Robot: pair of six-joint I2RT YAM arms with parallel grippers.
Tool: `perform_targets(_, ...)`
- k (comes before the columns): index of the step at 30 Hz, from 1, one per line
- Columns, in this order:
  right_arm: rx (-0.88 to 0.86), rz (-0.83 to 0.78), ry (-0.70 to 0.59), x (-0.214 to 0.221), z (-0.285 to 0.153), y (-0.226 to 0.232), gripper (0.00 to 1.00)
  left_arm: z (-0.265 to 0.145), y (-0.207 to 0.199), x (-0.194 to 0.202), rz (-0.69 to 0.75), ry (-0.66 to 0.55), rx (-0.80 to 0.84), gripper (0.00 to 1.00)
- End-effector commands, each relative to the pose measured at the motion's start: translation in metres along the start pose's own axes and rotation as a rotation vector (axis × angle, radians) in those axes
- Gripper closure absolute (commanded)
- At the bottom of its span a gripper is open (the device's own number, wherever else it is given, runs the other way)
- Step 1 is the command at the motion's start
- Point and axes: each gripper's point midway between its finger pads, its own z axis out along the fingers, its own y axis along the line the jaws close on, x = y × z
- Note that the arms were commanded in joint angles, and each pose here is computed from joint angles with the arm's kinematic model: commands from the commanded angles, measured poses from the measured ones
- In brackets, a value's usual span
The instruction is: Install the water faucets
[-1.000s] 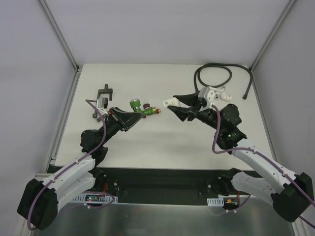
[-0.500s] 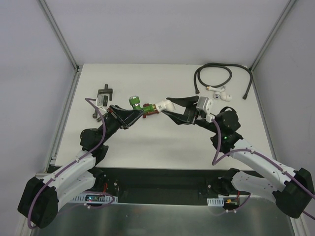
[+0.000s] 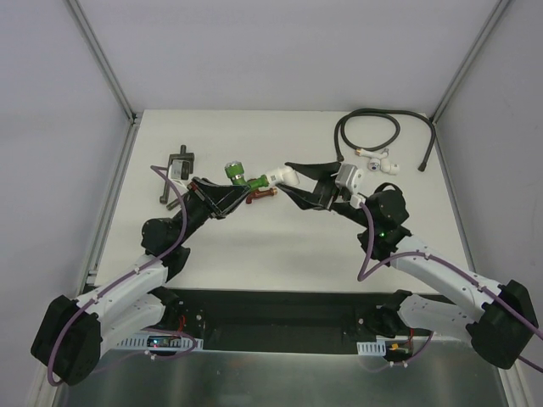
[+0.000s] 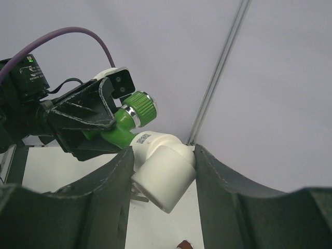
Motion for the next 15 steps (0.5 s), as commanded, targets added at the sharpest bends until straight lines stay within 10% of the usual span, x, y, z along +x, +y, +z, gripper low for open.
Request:
perform_targets(1,-0.017,-0.035,-0.116,-0.031,0.006,0.002,0.98,0.006,-0.053,-0.001,0.054,0.0,0.203,1.0)
perform_targets(15,0.047,0.086,-0.106,-0.011,0.003,-0.003,0.99,0.002,-0.059,-0.006,0.053,-0.056,0.276,1.0)
